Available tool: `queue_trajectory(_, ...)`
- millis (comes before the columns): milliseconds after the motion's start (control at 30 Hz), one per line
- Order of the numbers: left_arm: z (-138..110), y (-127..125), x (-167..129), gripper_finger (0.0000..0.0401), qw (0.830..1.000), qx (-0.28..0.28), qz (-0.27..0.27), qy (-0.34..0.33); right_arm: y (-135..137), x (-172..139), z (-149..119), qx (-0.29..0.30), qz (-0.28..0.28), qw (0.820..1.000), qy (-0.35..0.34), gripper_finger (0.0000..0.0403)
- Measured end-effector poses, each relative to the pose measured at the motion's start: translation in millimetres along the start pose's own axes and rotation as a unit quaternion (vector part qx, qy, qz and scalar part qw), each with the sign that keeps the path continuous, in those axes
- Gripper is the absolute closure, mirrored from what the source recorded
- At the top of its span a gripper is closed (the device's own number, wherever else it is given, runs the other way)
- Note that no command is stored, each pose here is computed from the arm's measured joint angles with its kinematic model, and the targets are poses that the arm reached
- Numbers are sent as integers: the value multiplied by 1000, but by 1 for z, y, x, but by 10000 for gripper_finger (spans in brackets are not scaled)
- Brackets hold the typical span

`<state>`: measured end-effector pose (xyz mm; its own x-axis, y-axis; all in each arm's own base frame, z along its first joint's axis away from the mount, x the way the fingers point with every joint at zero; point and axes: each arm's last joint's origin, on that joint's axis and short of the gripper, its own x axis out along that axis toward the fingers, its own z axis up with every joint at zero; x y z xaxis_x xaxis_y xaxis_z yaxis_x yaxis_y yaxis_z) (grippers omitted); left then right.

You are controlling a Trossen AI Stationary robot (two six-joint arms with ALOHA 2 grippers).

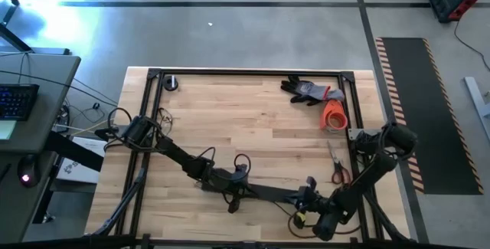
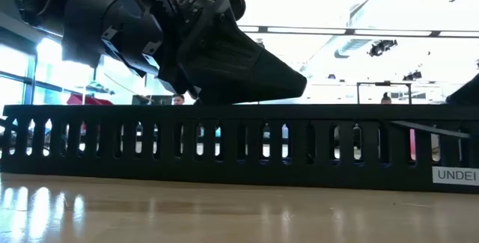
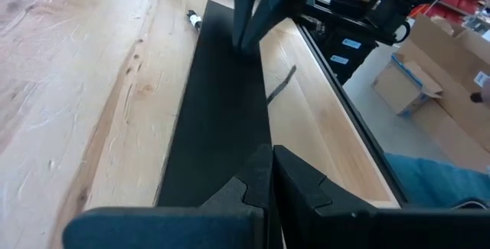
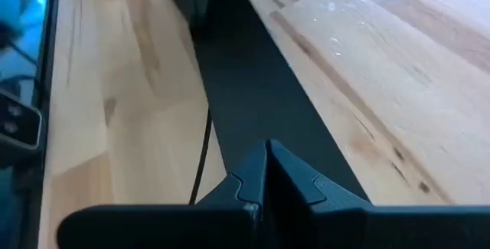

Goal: Ziptie cables
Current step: Close the black cable duct

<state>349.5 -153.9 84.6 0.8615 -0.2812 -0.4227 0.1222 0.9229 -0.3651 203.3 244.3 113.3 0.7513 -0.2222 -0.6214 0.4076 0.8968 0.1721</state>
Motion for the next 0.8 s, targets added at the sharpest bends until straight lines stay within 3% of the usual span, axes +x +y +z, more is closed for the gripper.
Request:
queue_trajectory(133,0,0,0,401,1000,-1,0,-6,-4,-8,2,-18,-4,1000,-19,403)
queue_trajectory(233,0,-1,0,401,1000,-2,0,-9,-3,-23,18,-65,-2,998,-18,403)
queue_trajectory(367,1,0,0,401,1000,-5,1,-11,-3,-42,40,-66,-2,997,-37,403)
queue_trajectory(500,1,1,0,401,1000,-6,1,-10,-7,-40,31,-49,-10,998,-31,403)
queue_trajectory(667,1,1,0,401,1000,-7,2,-14,-19,-20,-2,-21,-32,999,12,403)
queue_trajectory(800,17,0,-9,401,1000,6,-3,-10,-25,-19,-10,-8,-43,999,1,403)
